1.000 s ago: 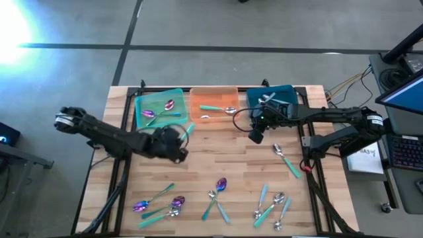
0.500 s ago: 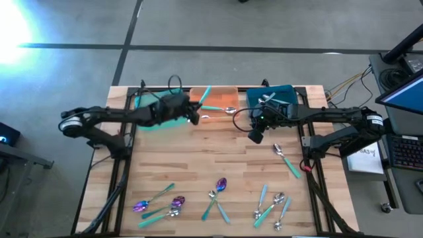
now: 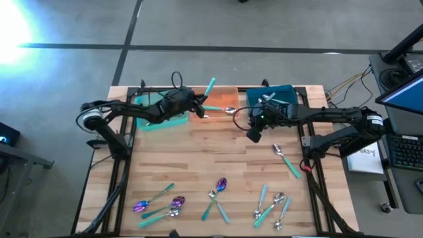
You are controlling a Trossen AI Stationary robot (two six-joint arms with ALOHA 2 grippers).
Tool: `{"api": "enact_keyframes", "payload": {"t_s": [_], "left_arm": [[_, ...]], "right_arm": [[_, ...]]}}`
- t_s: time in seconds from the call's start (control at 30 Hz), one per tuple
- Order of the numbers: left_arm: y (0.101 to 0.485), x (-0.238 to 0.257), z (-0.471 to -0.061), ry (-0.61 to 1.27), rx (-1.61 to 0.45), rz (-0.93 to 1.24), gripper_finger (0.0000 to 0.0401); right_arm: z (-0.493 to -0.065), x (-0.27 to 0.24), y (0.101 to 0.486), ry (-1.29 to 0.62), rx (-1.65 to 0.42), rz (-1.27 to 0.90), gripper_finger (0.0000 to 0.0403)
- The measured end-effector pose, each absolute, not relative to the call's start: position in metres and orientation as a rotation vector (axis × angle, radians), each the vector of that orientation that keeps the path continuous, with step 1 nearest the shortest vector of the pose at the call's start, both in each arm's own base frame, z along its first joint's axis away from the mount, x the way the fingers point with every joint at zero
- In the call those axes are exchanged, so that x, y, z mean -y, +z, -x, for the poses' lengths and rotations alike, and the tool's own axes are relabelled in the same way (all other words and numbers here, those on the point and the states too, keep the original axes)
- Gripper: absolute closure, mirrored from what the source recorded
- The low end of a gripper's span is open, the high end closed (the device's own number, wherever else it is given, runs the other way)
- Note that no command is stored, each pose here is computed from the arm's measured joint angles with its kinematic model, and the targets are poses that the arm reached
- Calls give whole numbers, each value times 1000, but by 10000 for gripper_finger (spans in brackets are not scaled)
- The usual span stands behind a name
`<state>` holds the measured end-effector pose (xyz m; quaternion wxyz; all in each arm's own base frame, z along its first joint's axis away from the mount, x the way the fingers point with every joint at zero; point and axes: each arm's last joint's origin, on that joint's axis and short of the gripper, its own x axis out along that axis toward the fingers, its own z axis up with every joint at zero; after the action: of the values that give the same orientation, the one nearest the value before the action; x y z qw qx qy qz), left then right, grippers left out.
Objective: Sort silverware by color (type)
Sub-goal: Put the green spoon into the orange bin, then put the blue spoon into the green bin
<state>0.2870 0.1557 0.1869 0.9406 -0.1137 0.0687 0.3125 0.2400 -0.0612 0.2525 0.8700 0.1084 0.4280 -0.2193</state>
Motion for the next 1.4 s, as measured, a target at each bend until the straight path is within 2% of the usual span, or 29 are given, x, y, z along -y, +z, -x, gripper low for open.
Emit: {"api": "enact_keyframes", "payload": {"t_s": [0.37,0.7,0.83,1.03,1.17,1.4], "left_arm": [[182,-162,-287,663,-120,217,365],[183,-162,-287,648,-121,218,253],[184,-156,-291,411,-124,268,226],[190,-129,-299,-46,-137,391,234],[189,-103,-309,-137,-179,561,244],[199,-39,-315,-350,-291,653,248]], "right_arm": [[-240,61,252,-458,-896,-225,335],[-240,61,252,-457,-897,-222,335],[-240,61,252,-457,-897,-224,335],[-239,61,252,-455,-904,-223,335],[-240,57,251,-436,-918,-220,335],[-240,46,250,-405,-944,-216,335]]}}
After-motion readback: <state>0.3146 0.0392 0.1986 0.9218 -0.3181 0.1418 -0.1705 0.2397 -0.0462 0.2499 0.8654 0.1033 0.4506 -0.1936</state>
